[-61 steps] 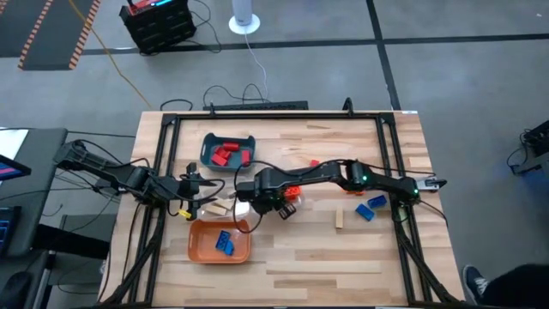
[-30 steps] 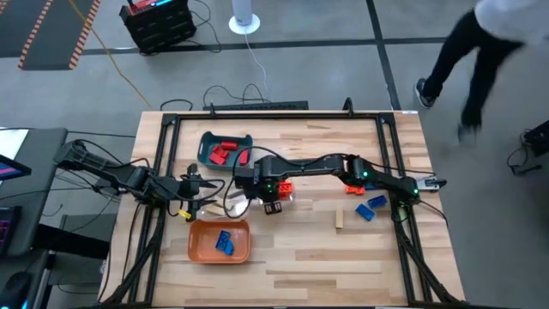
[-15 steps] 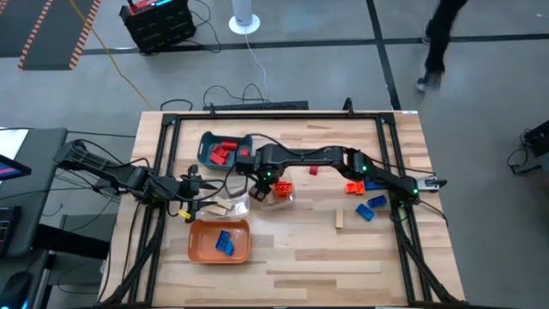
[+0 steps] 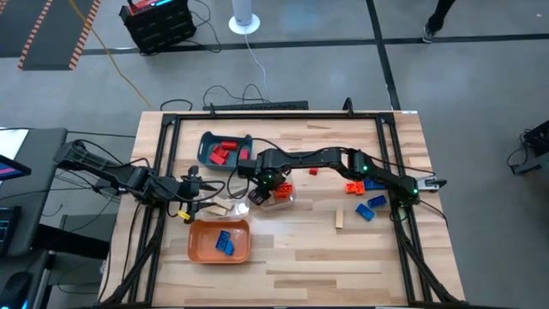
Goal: Sort blocks
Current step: Put the brown block into the left transparent bin
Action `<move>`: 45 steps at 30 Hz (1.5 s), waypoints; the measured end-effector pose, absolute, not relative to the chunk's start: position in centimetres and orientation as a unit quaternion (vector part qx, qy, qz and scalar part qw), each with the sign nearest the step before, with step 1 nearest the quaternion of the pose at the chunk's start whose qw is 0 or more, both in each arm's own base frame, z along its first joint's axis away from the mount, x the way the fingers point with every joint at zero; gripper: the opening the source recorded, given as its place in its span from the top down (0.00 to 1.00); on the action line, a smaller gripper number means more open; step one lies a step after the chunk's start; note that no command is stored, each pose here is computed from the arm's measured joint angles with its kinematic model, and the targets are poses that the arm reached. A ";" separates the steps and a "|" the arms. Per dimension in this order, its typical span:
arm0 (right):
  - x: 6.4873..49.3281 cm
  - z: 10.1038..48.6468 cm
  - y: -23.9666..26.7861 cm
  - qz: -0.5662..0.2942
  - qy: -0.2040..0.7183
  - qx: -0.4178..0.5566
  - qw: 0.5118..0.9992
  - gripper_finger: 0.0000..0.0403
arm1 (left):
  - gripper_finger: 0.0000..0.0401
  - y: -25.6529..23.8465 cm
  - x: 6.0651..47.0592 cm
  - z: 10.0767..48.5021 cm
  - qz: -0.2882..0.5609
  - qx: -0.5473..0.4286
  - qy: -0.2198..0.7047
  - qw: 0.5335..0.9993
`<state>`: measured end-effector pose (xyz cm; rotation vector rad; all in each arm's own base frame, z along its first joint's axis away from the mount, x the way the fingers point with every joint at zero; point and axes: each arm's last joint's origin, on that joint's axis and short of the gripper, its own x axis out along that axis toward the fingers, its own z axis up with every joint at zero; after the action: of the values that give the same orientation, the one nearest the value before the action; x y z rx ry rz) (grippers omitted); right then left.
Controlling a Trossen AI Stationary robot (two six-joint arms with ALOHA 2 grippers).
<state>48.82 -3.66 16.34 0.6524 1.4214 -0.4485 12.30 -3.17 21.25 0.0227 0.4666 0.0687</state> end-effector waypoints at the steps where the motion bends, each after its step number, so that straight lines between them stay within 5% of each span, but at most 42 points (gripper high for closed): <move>1: 48.8 16.1 -3.5 -0.199 0.636 0.285 0.689 0.44 | 0.46 -3.2 12.3 21.3 0.034 0.011 0.230 0.973; 9: 49.2 15.4 -3.4 -0.202 0.616 0.238 0.723 0.48 | 0.46 -3.2 12.3 21.2 0.037 0.001 0.233 0.972; 20: 49.6 14.9 -2.6 -0.180 0.606 0.216 0.744 0.79 | 0.46 -3.2 12.3 21.2 0.034 -0.001 0.235 0.971; 27: 50.0 16.6 -2.7 -0.165 0.606 0.223 0.746 0.84 | 0.46 -3.3 12.2 21.1 0.017 -0.006 0.239 0.971; 32: 50.1 17.0 -3.0 -0.153 0.602 0.208 0.755 0.76 | 0.46 -3.3 12.2 21.1 0.012 -0.006 0.241 0.970; 41: 50.2 16.9 -2.5 -0.163 0.599 0.197 0.759 0.40 | 0.46 -3.3 12.2 21.0 0.013 -0.003 0.249 0.968; 45: 50.4 15.9 -2.3 -0.170 0.582 0.196 0.770 0.35 | 0.46 -3.3 12.2 21.0 0.013 -0.004 0.247 0.969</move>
<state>50.44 -2.35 15.86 0.4247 1.2633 -0.3694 12.18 -3.28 21.02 -0.0085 0.4982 0.0259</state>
